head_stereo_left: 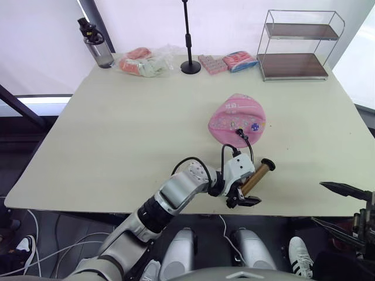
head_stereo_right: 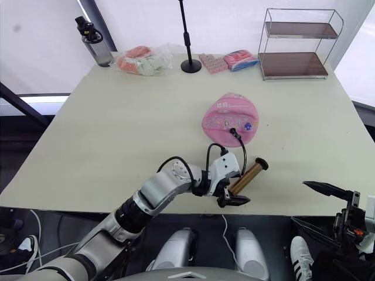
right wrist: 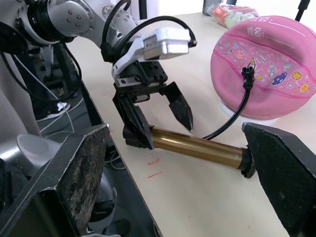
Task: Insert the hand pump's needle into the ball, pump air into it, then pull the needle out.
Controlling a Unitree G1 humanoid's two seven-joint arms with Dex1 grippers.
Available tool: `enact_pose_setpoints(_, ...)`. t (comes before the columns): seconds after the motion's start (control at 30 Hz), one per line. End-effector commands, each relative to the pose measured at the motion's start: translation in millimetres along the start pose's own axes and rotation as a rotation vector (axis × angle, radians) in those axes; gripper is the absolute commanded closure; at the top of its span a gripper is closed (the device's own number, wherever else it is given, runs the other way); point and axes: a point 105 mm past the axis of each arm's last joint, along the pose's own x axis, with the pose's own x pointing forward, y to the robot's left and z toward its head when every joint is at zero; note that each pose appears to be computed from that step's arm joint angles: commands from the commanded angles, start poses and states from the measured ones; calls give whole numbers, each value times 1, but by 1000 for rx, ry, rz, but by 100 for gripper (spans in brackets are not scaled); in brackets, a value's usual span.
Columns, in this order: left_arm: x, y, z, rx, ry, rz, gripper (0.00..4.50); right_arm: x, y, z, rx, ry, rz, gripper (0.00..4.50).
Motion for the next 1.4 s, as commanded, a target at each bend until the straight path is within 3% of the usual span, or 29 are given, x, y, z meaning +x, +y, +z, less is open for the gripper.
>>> enact_pose_setpoints(0.03,5,-1,-5,16,32,13,3,0,5,1,-21,-13,15,0)
enact_pose_setpoints(0.4,8,3,-16,32,69,37,3,-3,8,-4,-21,-11,15,0)
enact_pose_setpoints(0.5,5,4,-15,35,62,36,95,-3,6,-6,-24,-10,14,0)
enact_pose_setpoints(0.53,4,5,-15,35,61,37,95,-3,6,-6,-26,-11,13,0)
enact_pose_setpoints(0.57,3,6,-15,35,60,39,164,-3,6,-6,-27,-12,12,0)
enact_pose_setpoints(0.6,2,6,-15,34,58,40,195,-3,5,-7,-27,-14,11,0)
enact_pose_setpoints(0.67,0,7,-15,30,53,41,300,-3,5,-7,-25,-16,10,0)
enact_pose_setpoints(0.73,-2,8,-15,30,49,40,337,-2,4,-8,-21,-23,4,0)
enact_pose_setpoints(1.23,-32,15,7,77,-211,59,339,33,-22,8,148,-221,-260,0)
enact_pose_setpoints(1.4,-43,16,16,45,-363,56,339,50,-30,15,253,-297,-346,0)
